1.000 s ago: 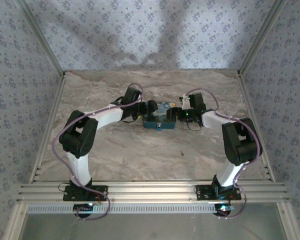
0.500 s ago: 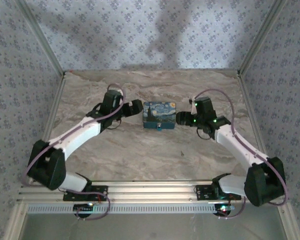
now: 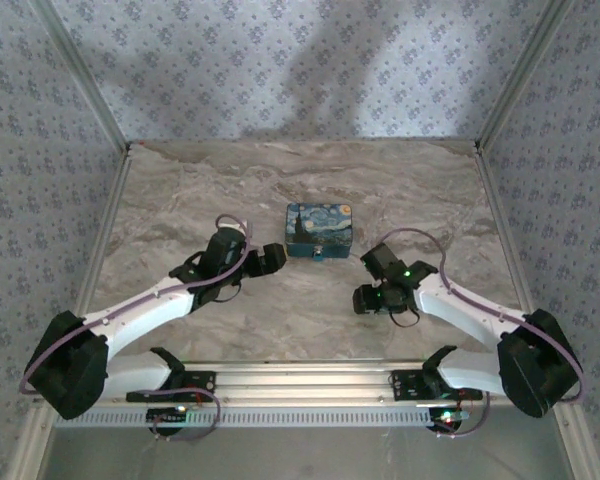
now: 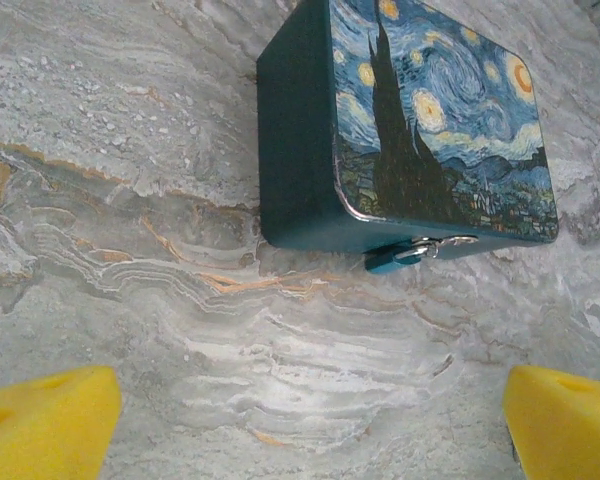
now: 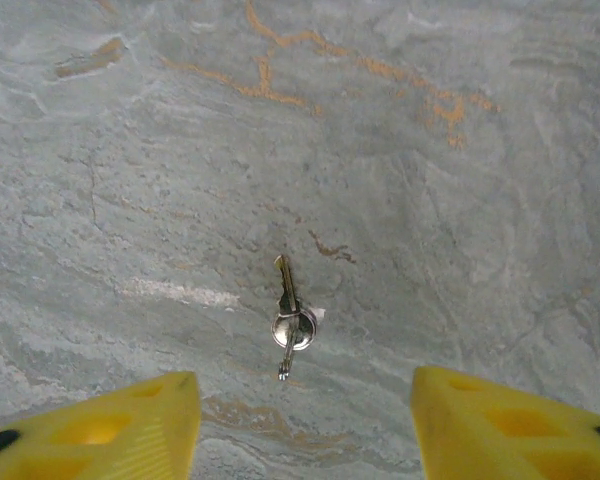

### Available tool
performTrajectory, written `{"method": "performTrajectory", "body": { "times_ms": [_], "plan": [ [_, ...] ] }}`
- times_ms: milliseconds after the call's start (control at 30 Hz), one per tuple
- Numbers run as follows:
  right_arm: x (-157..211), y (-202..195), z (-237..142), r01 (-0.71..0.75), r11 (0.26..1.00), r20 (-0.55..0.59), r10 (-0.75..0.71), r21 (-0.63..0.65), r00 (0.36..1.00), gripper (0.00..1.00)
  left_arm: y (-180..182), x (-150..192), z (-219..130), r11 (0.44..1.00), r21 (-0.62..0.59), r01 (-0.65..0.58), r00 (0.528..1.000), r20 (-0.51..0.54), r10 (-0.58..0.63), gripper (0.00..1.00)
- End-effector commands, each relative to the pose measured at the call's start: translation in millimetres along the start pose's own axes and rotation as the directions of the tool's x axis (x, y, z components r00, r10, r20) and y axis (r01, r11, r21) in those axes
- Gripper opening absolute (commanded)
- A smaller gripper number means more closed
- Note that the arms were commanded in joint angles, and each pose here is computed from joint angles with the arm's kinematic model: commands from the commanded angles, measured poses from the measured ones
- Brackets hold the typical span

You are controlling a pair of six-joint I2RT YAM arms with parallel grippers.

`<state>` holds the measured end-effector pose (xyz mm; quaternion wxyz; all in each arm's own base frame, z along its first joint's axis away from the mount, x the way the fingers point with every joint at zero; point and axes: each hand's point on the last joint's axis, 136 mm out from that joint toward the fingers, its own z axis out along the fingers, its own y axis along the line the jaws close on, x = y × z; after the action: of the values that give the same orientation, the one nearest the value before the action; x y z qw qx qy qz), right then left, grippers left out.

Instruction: Unlock the padlock with the key

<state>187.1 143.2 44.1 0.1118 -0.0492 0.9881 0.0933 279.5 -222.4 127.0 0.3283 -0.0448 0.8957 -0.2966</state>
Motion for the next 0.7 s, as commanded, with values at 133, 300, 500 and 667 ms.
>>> {"method": "performTrajectory", "body": {
  "times_ms": [133, 300, 500, 667],
  "plan": [
    [15, -2, 10, -0.015, 0.999, -0.074, 0.018, 0.036, 0.997, 0.47, -9, -11, -3, 1.0, 0.026, 0.01, 0.998, 0.058, -0.012, 0.98],
    [9, 2, 15, -0.001, 0.999, -0.078, 0.005, 0.047, 0.997, 0.39, -10, -11, -3, 1.0, 0.023, 0.009, 0.998, 0.056, -0.01, 0.98],
    [3, 3, 19, 0.008, 0.998, -0.075, -0.003, 0.063, 0.997, 0.31, -10, -11, -4, 1.0, 0.021, 0.005, 0.998, 0.056, -0.006, 0.98],
    [-1, 5, 18, 0.009, 0.998, -0.059, -0.006, 0.059, 0.998, 0.28, -9, -11, -4, 1.0, 0.016, 0.001, 0.999, 0.053, -0.002, 0.98]
  ]
}}
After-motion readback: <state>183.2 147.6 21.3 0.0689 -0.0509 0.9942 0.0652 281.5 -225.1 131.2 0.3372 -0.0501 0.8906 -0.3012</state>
